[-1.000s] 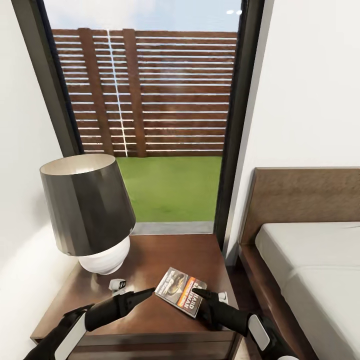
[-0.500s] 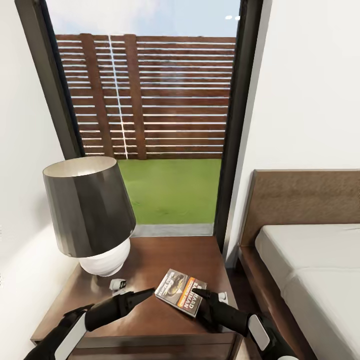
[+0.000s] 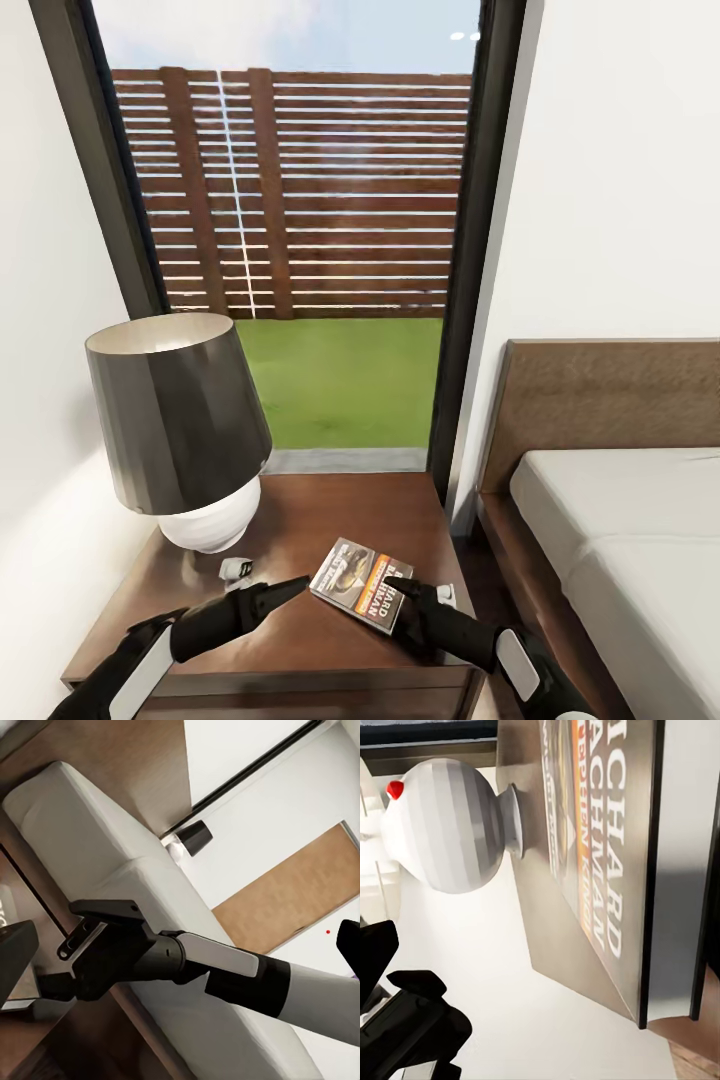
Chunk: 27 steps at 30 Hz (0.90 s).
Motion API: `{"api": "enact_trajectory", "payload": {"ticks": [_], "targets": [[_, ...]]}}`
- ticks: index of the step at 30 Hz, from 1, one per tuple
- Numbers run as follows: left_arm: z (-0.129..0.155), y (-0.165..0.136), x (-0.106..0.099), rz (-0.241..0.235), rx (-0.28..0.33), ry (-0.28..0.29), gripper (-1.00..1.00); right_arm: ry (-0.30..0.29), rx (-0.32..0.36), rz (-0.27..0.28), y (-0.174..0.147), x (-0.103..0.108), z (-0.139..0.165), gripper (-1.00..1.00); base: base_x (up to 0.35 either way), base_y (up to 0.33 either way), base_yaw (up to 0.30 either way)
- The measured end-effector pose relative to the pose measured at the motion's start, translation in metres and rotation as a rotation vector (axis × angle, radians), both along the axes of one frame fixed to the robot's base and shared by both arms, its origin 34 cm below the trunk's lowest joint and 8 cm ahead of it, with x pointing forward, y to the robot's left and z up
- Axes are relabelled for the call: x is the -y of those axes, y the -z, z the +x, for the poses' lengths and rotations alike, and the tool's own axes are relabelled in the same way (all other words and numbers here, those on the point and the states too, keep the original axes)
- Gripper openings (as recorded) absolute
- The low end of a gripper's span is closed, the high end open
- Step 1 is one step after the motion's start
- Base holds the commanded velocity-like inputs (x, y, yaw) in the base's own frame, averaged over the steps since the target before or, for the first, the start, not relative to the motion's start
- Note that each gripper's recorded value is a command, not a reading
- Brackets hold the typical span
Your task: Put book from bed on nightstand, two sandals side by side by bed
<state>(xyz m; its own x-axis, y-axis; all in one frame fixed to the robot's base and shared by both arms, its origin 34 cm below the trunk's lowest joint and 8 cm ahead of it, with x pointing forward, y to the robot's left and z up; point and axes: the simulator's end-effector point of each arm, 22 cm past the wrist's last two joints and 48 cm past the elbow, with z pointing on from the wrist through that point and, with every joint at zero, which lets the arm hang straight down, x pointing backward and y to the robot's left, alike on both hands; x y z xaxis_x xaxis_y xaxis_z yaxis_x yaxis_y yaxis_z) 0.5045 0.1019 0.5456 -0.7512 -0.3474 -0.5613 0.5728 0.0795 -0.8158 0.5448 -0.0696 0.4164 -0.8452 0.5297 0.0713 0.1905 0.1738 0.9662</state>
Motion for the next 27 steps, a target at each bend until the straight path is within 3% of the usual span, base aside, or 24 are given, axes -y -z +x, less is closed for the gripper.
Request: {"api": "enact_trajectory", "payload": {"ticks": [27], "targets": [[-0.0004,-0.0016,0.0059,-0.011,-0.001,0.003,1.0,0.0,0.0,0.001,0.0001,-0.0002,-0.0003,1.0,-0.038,0.0,0.0]]}}
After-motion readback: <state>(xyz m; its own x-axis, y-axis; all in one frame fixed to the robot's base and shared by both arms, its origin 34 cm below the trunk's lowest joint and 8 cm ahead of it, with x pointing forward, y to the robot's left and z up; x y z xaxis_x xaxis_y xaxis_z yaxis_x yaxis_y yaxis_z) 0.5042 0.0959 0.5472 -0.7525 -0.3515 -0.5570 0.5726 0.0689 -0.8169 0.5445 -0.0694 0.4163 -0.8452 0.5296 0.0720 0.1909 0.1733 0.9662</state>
